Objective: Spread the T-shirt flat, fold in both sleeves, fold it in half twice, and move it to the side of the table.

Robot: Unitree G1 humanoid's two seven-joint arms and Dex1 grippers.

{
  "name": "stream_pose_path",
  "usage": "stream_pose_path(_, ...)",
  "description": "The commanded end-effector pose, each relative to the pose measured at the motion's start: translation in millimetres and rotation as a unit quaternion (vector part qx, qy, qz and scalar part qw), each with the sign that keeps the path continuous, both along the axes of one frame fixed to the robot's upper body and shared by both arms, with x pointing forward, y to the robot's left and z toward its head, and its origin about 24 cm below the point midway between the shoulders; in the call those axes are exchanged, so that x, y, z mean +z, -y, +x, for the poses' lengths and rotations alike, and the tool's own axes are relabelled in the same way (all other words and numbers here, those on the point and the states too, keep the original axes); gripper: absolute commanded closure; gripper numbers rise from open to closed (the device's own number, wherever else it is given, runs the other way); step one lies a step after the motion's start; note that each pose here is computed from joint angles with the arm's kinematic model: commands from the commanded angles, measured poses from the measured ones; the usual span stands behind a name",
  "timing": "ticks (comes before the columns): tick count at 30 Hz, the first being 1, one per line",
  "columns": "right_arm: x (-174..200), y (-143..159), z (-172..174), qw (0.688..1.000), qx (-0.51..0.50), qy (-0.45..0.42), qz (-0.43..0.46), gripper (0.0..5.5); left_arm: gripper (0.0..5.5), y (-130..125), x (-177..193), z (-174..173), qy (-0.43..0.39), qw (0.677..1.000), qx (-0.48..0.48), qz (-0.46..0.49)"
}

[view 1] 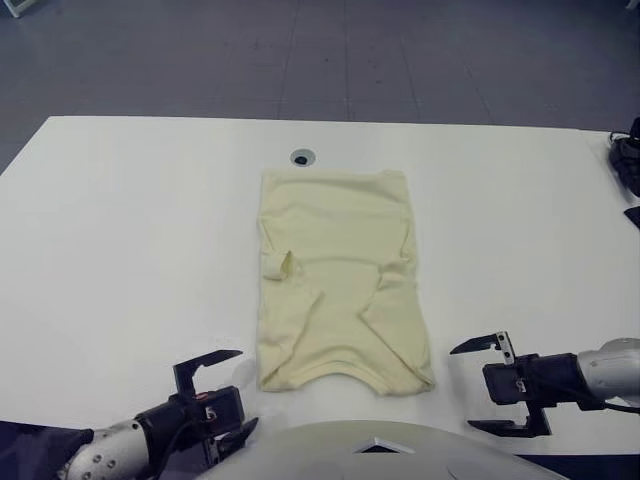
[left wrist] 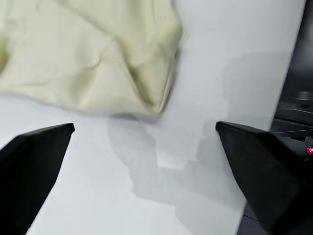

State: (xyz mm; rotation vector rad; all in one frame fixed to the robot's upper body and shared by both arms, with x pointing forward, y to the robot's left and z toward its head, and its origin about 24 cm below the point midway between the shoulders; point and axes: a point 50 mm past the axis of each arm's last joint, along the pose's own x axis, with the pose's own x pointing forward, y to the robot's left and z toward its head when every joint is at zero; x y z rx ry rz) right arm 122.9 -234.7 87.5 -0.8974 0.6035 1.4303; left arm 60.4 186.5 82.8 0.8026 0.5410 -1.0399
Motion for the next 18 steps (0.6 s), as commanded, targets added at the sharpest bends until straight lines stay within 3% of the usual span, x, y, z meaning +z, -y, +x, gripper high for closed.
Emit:
stream_pose_path(1, -10, -10, 5, 0.998, 0.013, 0.055, 0.022, 0.42, 0.88, 1, -19, -2, 0.002, 1.0, -0.004, 0.029)
stream_pose_path(18, -18, -36, 6, 0.994, 0.029, 0.084, 0.064, 3.42, 4.17, 3, -35, 9, 0.031, 0.997, -0.027, 0.065)
